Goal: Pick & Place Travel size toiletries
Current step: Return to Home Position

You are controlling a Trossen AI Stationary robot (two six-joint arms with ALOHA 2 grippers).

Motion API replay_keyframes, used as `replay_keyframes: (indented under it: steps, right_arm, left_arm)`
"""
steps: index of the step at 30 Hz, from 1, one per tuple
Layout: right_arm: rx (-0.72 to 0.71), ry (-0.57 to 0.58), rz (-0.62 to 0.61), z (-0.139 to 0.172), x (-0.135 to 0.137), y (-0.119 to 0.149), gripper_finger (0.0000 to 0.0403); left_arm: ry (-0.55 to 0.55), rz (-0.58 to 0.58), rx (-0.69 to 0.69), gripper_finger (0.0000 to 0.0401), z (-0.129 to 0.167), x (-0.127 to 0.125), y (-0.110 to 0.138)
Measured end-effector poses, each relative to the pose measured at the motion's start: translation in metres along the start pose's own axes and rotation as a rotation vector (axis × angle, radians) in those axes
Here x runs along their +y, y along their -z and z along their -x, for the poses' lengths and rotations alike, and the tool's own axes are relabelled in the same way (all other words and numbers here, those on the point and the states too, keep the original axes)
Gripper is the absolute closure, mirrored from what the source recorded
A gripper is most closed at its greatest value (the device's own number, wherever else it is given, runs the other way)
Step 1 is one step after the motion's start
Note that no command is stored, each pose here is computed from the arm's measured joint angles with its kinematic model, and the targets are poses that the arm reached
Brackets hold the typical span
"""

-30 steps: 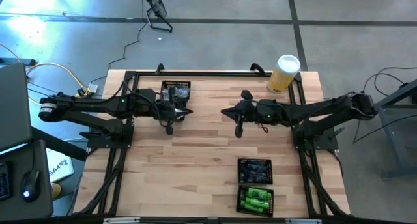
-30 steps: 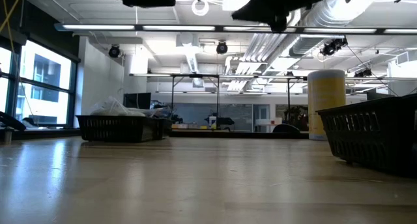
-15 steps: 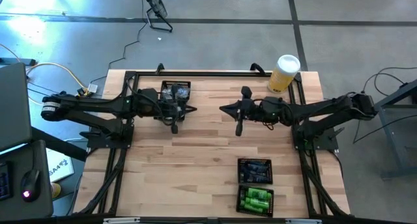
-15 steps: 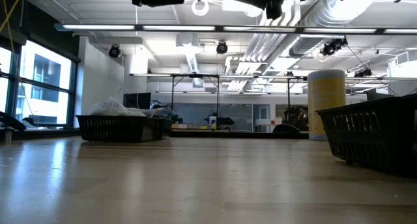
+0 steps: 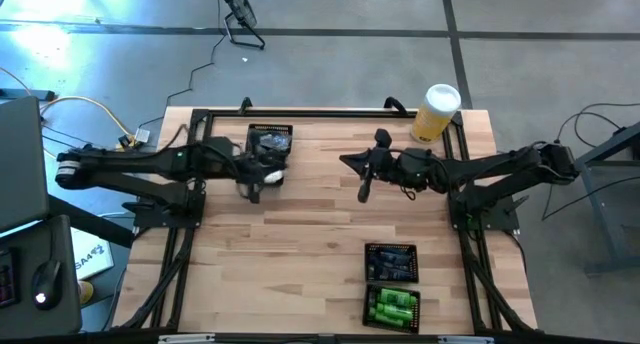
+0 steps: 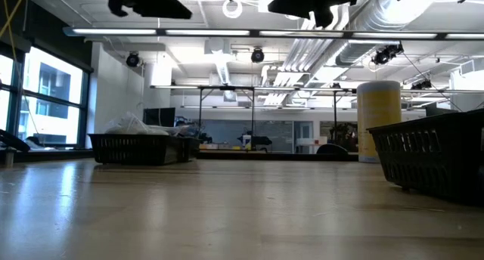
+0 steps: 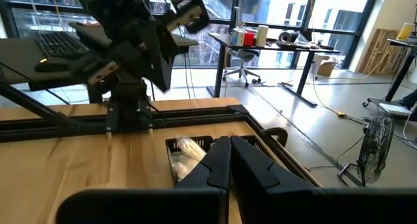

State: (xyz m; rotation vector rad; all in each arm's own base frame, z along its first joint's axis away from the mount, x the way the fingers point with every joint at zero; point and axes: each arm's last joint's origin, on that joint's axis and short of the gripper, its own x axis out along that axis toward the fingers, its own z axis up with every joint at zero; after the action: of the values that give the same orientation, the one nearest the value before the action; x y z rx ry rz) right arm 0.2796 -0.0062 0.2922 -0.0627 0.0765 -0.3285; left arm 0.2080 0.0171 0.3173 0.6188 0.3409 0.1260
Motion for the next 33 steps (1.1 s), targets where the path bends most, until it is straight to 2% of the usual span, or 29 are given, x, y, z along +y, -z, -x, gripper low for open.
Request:
replay_keyframes:
  steps: [3,9,17,23,33]
  right_arm:
    - [-0.002,-0.003,-0.005,0.0,0.0,0.0,0.0399]
    - [-0.002,-0.003,-0.006,0.0,0.0,0.0,0.0399]
    - [-0.004,-0.004,-0.007,0.0,0.0,0.0,0.0399]
    - [-0.004,-0.006,-0.05,0.0,0.0,0.0,0.0399]
    - [-0.004,-0.006,-0.051,0.0,0.0,0.0,0.0399]
  left_arm:
    - [-0.018,-0.05,-0.034,0.0395,0.016,-0.001,0.005]
    - [-0.038,-0.029,-0.068,0.0395,0.041,-0.017,0.035]
    - [-0.098,-0.067,-0.16,0.0395,0.074,-0.031,0.065]
    - [-0.163,-0.08,-0.238,0.0395,0.094,-0.038,0.079]
    - [-0.199,-0.074,-0.28,0.0395,0.121,-0.042,0.093]
